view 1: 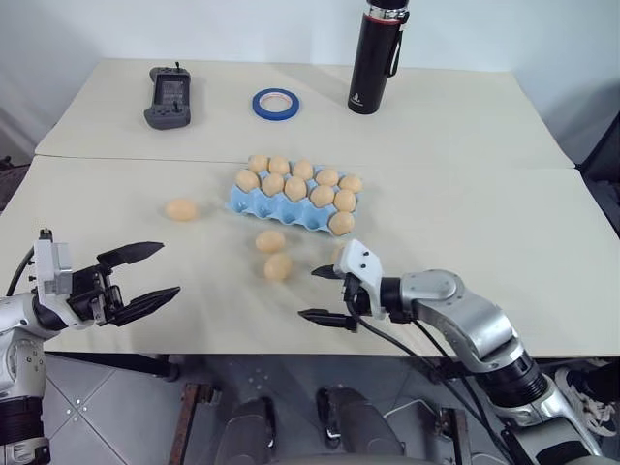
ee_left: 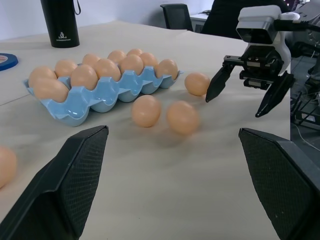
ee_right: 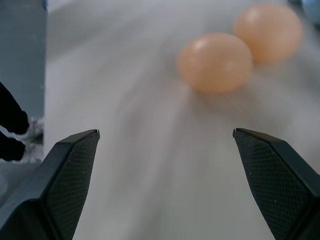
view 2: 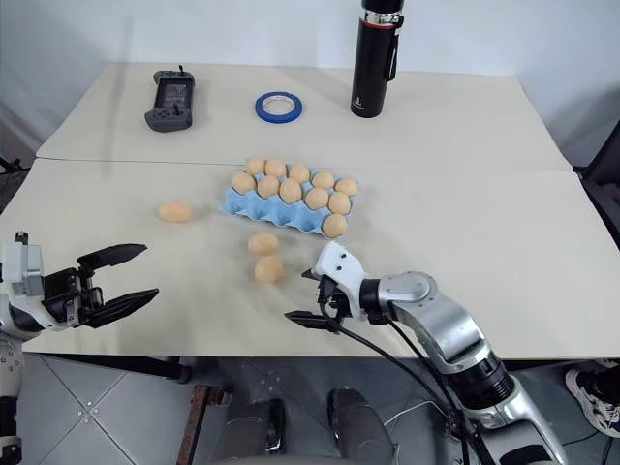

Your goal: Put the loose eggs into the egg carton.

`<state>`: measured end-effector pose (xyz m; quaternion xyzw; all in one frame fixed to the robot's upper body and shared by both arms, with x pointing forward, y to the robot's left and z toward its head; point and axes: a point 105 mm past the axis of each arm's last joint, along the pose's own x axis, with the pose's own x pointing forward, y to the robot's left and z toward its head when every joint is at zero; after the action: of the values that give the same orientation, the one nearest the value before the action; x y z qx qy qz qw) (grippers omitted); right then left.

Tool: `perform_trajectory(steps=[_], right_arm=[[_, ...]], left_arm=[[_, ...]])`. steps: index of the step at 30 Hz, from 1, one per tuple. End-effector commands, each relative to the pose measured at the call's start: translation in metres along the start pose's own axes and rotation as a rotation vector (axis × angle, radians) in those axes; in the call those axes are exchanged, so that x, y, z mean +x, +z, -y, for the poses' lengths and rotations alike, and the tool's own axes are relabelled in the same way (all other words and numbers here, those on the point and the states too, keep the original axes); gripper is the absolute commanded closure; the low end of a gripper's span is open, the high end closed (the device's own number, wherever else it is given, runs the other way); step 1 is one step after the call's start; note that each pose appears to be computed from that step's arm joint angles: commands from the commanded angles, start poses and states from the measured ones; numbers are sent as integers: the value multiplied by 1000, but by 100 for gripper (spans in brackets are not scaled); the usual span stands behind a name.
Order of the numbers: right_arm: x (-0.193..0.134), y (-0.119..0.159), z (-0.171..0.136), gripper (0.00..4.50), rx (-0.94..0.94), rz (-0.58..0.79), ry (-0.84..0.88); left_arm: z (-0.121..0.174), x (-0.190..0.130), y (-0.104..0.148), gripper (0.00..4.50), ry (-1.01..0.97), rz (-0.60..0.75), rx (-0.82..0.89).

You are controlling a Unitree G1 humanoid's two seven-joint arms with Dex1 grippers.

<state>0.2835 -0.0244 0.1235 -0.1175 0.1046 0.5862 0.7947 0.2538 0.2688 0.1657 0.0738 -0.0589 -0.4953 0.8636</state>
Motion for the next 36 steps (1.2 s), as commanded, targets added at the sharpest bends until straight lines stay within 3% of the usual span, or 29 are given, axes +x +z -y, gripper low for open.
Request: perform_trajectory(steps=[1, 9, 21, 26, 36], right_arm=[[15, 15, 3, 0, -32, 52, -35], [27, 26, 8, 0, -33, 81, -92], [-46, 35, 34, 0, -33, 107, -240], [-53, 17, 46, 0, 4, 70, -316], [-35, -10, 61, 0, 114, 78, -402]], left_arm=[[1, 1, 11, 5, 1, 26, 48], [2, 0, 11, 5, 13, 30, 50], [4, 1, 8, 5, 20, 36, 43], [1, 7, 8, 5, 10, 47, 44], [-2, 9, 9, 5, 2, 58, 55]])
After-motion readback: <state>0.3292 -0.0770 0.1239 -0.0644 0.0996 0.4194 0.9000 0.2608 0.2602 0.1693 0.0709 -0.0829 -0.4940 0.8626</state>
